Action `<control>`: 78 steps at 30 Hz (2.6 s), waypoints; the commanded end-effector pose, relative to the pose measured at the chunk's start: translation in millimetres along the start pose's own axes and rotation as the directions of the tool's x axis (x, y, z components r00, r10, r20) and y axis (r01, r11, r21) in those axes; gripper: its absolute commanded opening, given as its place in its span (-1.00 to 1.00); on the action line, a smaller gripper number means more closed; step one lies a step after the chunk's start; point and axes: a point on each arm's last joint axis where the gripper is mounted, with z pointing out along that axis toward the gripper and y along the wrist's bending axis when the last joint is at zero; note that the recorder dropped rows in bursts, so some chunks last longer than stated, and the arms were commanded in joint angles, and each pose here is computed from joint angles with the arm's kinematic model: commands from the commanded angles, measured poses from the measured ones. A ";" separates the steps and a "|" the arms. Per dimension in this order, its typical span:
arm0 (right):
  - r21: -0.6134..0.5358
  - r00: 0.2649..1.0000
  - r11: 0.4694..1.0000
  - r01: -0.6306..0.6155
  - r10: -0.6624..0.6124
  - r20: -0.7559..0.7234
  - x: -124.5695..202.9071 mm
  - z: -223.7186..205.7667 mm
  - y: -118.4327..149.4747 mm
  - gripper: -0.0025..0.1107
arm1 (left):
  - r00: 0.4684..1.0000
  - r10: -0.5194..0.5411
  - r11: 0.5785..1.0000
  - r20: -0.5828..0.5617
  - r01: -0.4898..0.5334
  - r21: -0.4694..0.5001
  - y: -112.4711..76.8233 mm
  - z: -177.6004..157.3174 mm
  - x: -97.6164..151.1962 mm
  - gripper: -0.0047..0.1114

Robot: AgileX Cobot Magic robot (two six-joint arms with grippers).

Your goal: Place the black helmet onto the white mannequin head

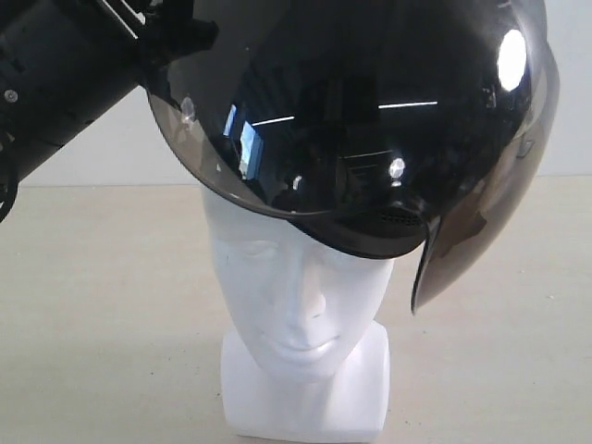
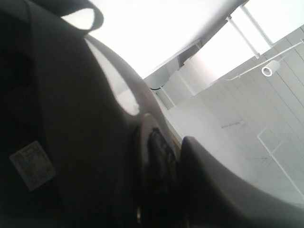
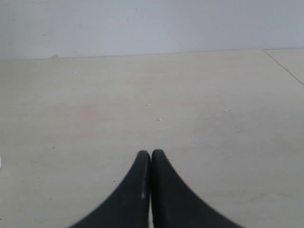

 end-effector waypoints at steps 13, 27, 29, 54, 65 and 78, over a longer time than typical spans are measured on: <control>0.001 1.000 1.000 0.006 -0.006 0.013 -1.0 -0.3 -0.1 -0.96 | 0.987 0.152 0.981 0.042 -0.146 -0.128 13.4 -13.6 -21.3 -0.84; 0.001 1.000 1.000 0.006 -0.006 0.013 -1.0 -0.3 -0.1 -0.96 | 0.983 0.184 0.975 -0.003 -0.182 -0.128 14.0 -13.6 -17.7 -0.84; 0.001 1.000 1.000 0.006 -0.006 0.013 -1.0 -0.3 -0.1 -0.96 | 0.983 0.184 0.975 -0.005 -0.183 -0.128 14.1 -13.6 -17.4 -0.84; -0.223 0.709 0.942 -0.249 0.334 0.621 -59.8 -22.8 0.3 -0.96 | 0.983 0.181 0.974 -0.025 -0.183 -0.131 14.6 -13.6 -15.7 -0.84; 0.018 0.900 0.915 -0.404 0.401 -0.170 -150.1 -24.7 7.7 -0.96 | 0.980 0.193 0.971 -0.049 -0.198 -0.132 15.2 -13.7 -13.8 -0.84; -0.305 0.764 0.756 -0.579 0.372 -0.527 -185.1 81.6 57.1 -0.96 | 0.980 0.195 0.969 -0.042 -0.199 -0.148 16.5 -13.9 -14.7 -0.84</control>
